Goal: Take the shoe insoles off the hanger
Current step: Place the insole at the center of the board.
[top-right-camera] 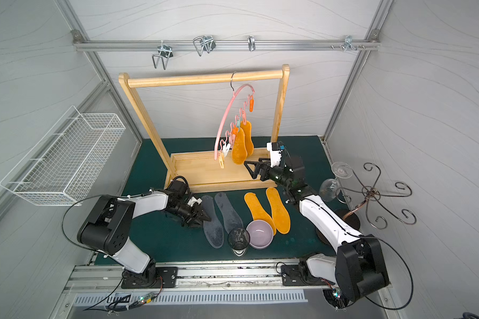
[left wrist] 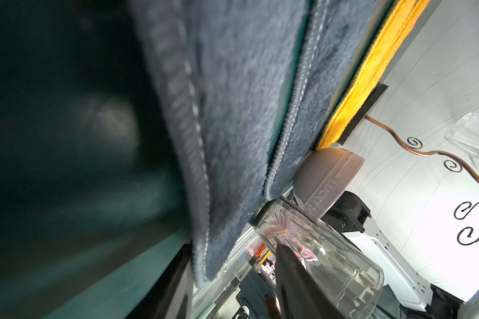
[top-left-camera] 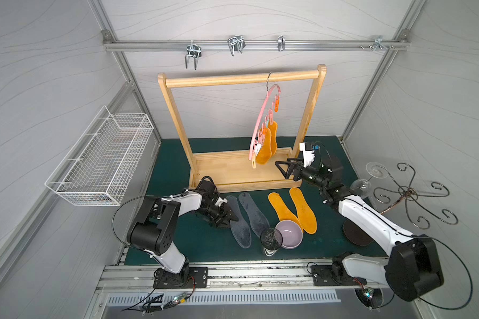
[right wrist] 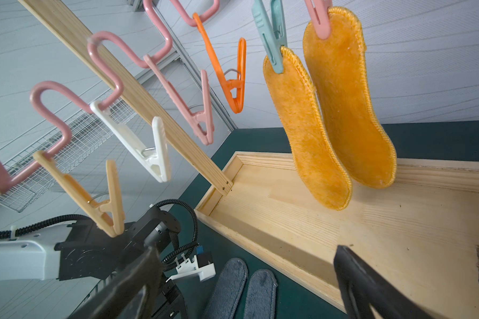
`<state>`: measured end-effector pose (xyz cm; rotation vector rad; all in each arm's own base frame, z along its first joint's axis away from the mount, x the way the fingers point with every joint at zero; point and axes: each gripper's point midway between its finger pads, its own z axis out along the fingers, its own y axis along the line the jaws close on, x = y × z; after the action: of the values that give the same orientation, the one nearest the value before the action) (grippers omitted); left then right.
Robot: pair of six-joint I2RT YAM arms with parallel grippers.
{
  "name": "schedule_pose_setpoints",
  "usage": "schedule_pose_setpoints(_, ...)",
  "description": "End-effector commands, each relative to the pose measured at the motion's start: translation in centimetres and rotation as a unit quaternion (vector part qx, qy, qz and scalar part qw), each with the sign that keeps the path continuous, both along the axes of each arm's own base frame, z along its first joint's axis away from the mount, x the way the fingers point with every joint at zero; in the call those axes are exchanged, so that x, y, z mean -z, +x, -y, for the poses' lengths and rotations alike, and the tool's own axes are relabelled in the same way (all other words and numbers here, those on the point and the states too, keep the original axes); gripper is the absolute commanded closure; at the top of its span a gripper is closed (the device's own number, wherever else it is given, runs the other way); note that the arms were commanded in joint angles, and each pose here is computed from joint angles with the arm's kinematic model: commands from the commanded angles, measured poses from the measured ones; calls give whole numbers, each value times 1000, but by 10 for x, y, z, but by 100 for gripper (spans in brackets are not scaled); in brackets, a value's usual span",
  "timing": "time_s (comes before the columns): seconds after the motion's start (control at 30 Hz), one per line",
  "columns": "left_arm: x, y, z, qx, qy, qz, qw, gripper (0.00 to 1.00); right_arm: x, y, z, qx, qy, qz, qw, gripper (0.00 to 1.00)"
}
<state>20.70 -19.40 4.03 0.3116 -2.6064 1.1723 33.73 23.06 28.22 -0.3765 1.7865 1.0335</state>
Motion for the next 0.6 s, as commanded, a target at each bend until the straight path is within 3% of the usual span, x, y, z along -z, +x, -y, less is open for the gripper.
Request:
schedule_pose_setpoints(0.0,-11,13,-6,4,19,36,999,48,-6,-1,4,6,-5,9,1000,1)
schedule_pose_setpoints(0.33,-15,33,-41,-34,65,78,994,46,2,2,8,19,-23,7,1000,1)
schedule_pose_setpoints(0.57,-37,54,-48,-52,39,142,988,46,2,6,9,27,-20,25,999,1)
